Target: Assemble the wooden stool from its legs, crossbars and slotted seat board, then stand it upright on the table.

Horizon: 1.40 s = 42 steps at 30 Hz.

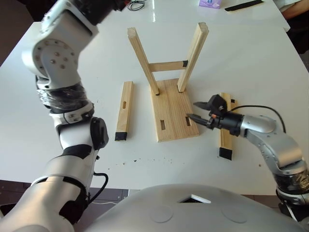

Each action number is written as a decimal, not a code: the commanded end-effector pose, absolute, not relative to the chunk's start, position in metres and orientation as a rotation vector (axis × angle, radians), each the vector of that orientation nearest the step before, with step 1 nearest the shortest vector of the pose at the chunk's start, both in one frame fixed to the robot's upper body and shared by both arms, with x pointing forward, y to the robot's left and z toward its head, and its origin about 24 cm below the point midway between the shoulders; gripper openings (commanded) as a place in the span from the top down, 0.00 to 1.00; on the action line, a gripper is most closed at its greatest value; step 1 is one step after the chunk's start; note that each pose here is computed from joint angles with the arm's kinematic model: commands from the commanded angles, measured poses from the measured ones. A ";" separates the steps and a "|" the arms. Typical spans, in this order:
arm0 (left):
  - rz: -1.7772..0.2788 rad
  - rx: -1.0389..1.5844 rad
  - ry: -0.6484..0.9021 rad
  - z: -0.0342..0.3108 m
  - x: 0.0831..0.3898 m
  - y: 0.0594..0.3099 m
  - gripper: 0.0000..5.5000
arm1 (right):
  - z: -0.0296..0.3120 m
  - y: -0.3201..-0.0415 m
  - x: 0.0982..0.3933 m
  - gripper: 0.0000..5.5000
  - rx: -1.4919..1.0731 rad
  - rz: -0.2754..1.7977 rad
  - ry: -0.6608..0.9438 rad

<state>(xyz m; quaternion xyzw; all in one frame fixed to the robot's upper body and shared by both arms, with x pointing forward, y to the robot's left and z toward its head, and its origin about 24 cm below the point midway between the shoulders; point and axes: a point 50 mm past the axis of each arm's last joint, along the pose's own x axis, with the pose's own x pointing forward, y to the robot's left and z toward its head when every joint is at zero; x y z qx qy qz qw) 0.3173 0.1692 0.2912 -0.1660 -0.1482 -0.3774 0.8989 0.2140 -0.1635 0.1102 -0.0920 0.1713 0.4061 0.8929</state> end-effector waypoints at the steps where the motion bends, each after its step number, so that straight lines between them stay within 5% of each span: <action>1: -0.558 -0.249 -0.251 0.279 0.304 0.224 0.54 | 0.141 -0.192 0.208 0.53 -0.171 0.634 0.353; 6: -0.291 -0.072 -0.042 0.220 0.270 0.287 0.54 | 0.137 -0.219 0.186 0.53 -0.169 0.378 0.534; 9: -0.223 -0.047 0.020 0.197 0.251 0.302 0.54 | 0.130 -0.238 0.188 0.53 -0.235 0.252 0.607; 14: -0.254 -0.067 0.002 0.190 0.244 0.286 0.54 | 0.108 -0.264 0.187 0.53 -0.265 0.110 0.719; 21: -0.294 -0.075 0.008 0.184 0.243 0.269 0.54 | 0.077 -0.259 0.173 0.53 -0.138 0.119 0.863; 42: -0.362 -0.072 0.076 0.170 0.239 0.240 0.54 | 0.081 -0.240 0.172 0.53 -0.078 0.104 0.845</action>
